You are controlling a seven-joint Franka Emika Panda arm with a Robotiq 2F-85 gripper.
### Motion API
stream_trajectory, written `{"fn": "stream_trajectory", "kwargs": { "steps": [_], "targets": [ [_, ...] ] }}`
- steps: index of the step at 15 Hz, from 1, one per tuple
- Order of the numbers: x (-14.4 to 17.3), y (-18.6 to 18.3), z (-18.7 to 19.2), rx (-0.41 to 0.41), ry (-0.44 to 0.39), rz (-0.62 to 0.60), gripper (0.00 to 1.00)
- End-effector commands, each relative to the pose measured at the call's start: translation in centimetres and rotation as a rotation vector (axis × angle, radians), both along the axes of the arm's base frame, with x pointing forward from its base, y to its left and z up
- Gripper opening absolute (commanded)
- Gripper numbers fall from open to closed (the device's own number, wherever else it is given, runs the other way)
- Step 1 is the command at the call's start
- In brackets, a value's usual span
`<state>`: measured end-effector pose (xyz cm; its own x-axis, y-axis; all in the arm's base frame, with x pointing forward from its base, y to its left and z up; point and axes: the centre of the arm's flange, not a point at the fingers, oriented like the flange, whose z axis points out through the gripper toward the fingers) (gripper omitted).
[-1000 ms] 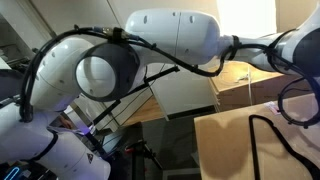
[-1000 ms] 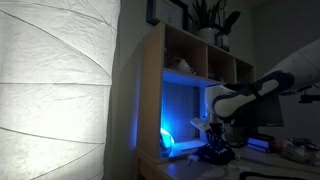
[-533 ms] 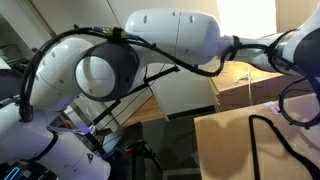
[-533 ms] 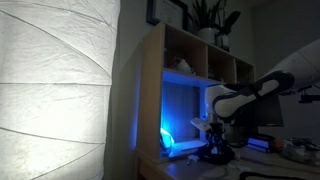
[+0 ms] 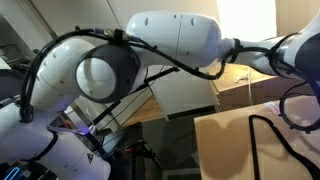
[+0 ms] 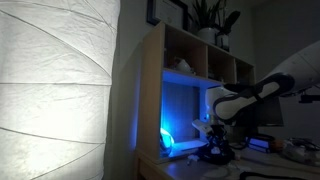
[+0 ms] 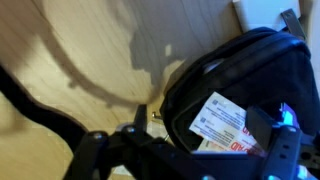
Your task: Put the band aid box on the black bag and take out some bandaids
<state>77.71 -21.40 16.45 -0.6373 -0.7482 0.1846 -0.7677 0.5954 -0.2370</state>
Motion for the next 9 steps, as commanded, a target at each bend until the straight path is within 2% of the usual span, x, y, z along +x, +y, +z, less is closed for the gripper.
{"fn": "stream_trajectory", "kwargs": {
  "steps": [1,2,3,4,6,9],
  "targets": [
    [1.17,-0.3,-0.11,-0.012,0.004,-0.026,1.0],
    [1.14,-0.33,-0.21,-0.015,0.005,-0.025,1.0],
    [1.11,-0.36,-0.28,-0.015,0.006,-0.026,0.92],
    [1.09,-0.4,-0.32,-0.015,0.006,-0.025,0.77],
    [1.08,-0.46,-0.28,-0.017,0.006,-0.025,0.56],
    [1.16,-0.49,0.01,-0.019,0.0,-0.021,0.34]
  ]
}}
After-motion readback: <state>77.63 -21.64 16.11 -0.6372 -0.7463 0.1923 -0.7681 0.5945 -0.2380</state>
